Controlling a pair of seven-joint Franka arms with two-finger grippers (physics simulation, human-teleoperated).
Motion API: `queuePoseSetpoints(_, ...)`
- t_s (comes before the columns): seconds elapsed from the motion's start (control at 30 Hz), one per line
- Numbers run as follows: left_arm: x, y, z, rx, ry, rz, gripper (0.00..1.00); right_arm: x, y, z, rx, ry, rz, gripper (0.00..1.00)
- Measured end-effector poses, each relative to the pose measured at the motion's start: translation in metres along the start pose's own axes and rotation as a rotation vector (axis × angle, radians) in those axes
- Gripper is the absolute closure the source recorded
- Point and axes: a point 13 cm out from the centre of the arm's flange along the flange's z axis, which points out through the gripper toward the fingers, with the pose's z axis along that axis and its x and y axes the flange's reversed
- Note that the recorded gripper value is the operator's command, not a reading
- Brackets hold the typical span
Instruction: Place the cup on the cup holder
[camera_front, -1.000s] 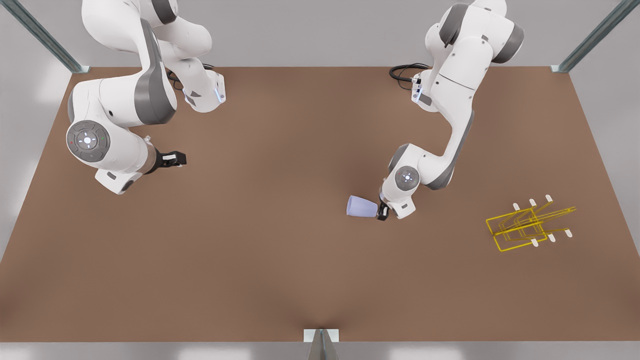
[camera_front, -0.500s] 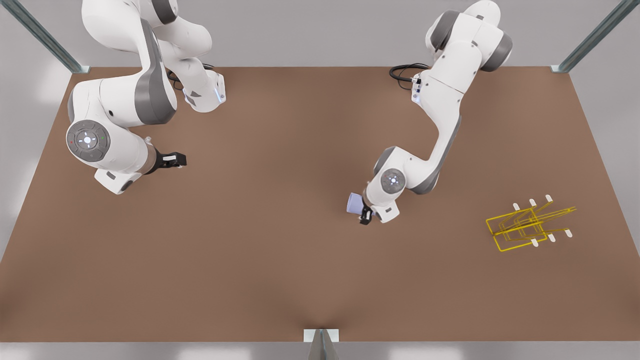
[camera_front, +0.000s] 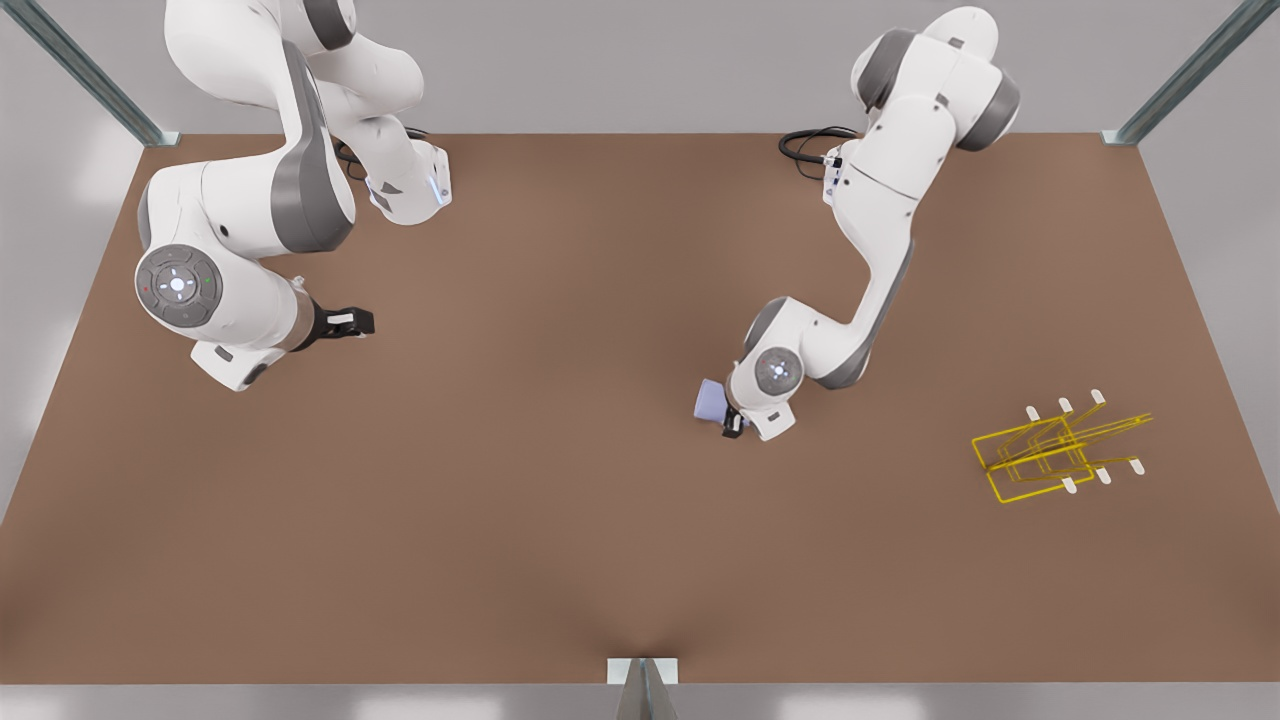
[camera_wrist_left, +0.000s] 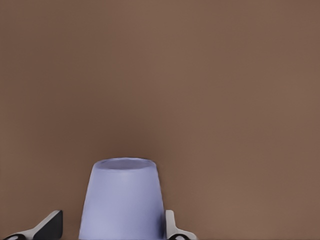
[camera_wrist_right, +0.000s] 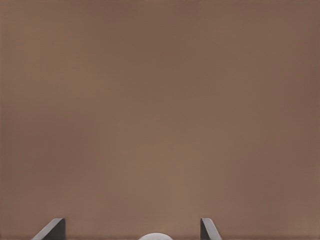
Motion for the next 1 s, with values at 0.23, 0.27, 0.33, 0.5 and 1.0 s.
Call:
queuePoseSetpoints(0.23,0.002,-0.003,0.025,0.003,0.007,-0.003,0.37,-0.002,0.0,0.002,0.001,0.004,0.001,0.0)
queuePoseSetpoints(0.27,0.004,-0.004,0.024,0.007,0.009,-0.002,0.37,-0.002,0.0,0.003,0.001,0.004,0.001,0.0)
queuePoseSetpoints(0.33,0.005,-0.006,0.022,0.016,0.013,-0.003,0.37,-0.003,-0.001,0.002,0.0,0.0,0.002,0.0)
queuePoseSetpoints(0.5,0.0,-0.05,-0.038,0.078,0.029,-0.031,0.35,-0.005,-0.001,0.001,-0.002,-0.009,0.002,0.0)
queuePoseSetpoints(1.0,-0.305,-0.029,-0.234,0.142,-1.199,-0.207,0.35,-0.007,-0.001,0.002,-0.001,-0.014,0.002,0.0)
